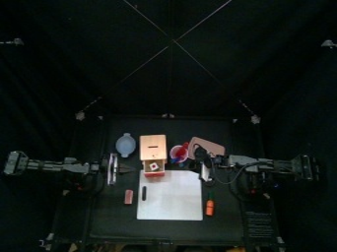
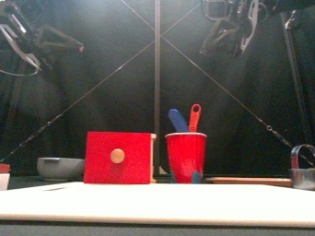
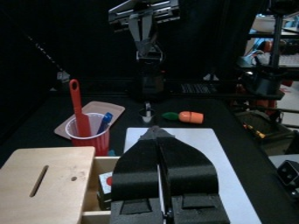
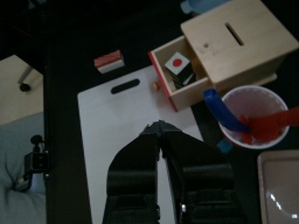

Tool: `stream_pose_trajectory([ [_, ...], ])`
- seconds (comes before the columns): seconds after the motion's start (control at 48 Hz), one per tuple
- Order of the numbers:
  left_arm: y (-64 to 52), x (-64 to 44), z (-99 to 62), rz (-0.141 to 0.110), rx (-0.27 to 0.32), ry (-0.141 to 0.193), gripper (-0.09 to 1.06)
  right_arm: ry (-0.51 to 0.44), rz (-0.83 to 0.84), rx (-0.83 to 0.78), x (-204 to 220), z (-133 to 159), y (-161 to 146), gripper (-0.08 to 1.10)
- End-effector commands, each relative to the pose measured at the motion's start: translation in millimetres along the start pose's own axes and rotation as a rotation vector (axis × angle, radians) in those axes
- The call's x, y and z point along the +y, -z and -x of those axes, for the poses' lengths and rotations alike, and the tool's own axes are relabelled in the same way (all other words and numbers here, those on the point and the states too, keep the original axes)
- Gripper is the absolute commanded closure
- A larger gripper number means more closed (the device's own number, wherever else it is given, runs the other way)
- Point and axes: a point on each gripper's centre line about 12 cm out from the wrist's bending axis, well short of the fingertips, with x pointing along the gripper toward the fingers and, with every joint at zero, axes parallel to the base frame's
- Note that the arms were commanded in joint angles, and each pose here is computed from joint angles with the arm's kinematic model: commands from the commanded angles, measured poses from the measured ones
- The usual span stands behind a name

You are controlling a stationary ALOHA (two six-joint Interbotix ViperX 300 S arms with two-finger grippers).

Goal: Place sushi on board then cut the sushi with the knife then place the pieces on the plate
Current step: Place the sushi on the board

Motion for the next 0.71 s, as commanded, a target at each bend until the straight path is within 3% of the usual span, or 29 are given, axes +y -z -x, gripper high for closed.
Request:
stream_pose_trajectory([
  [0.021, -3.6, 4.5, -1.2, 0.023, -0.014, -0.025, 0.92, 0.038, -0.069, 0.002, -1.2, -2.9, -5.3, 1.06],
  [0.125, 2.6, 8.2, 0.6, 0.068, 0.0, -0.051, 0.92, 0.138, -0.173, 0.08, -7.5, -15.7, 5.9, 1.06],
  [0.208, 9.2, 11.6, 2.3, 0.091, 0.017, -0.072, 0.92, 0.159, -0.202, 0.053, 4.2, -25.2, 7.6, 1.06],
  [0.312, 13.1, 15.9, 3.8, 0.097, 0.025, -0.095, 0.92, 0.183, -0.229, 0.025, 16.8, -33.6, 0.4, 1.06],
  [0.479, 23.0, 19.6, 7.6, 0.098, 0.048, -0.115, 0.92, 0.314, -0.253, 0.075, 23.9, -43.1, -14.0, 1.0],
  [0.604, 28.9, 21.7, 9.8, 0.1, 0.063, -0.127, 0.92, 0.348, -0.216, 0.106, 39.3, -65.7, -24.6, 0.84],
  [0.708, 33.9, 20.6, 11.4, 0.103, 0.077, -0.122, 0.92, 0.358, -0.184, 0.107, 47.9, -87.5, -33.0, 0.56],
])
